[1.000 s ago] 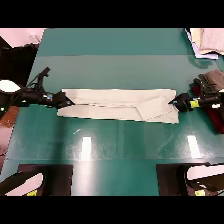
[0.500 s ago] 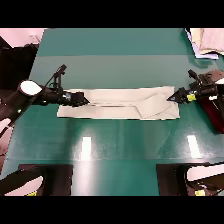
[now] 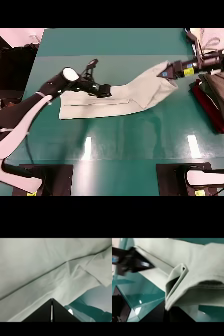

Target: Fold the shirts.

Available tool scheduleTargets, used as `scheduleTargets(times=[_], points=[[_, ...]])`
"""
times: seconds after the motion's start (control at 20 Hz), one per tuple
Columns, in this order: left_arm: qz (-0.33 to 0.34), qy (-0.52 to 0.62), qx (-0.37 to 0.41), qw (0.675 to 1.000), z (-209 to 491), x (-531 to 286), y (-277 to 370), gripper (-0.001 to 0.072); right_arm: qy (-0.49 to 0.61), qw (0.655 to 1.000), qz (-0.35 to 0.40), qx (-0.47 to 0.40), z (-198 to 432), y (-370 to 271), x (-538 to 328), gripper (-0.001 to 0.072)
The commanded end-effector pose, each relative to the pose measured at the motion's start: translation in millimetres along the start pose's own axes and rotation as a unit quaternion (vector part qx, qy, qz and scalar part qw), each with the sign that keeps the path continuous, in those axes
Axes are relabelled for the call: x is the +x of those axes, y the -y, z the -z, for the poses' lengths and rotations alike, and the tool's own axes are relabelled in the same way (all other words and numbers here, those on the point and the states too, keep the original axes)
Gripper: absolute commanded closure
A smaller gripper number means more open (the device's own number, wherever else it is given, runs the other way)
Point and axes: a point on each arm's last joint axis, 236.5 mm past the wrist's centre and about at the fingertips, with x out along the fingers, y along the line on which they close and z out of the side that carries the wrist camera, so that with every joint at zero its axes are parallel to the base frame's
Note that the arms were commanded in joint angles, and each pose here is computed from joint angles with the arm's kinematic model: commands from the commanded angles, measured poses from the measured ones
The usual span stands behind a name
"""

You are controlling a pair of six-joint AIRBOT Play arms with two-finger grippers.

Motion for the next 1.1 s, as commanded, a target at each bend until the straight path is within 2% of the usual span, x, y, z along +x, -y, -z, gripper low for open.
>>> scheduleTargets(times=[0.0,0.2,0.55,0.85,1.05], points=[[0.006,-0.026,0.010,1.000,-1,47,5,0.0686,0.005,0.997,-0.021,-0.076,-21,-81,13,0.0699],[-0.018,-0.034,0.024,0.999,1,57,-11,0.0686,-0.010,0.992,-0.043,-0.114,-27,-122,37,0.0699],[-0.033,-0.039,0.019,0.998,-13,28,-29,0.0686,-0.020,0.993,-0.050,-0.107,-34,-126,55,0.0699],[-0.100,0.094,0.030,0.990,-88,-128,-65,0.0686,-0.002,0.991,-0.059,-0.118,-41,-143,77,0.0699],[-0.172,0.166,0.045,0.970,-97,-246,-79,0.0685,-0.015,0.989,-0.076,-0.123,-33,-161,133,0.0699]])
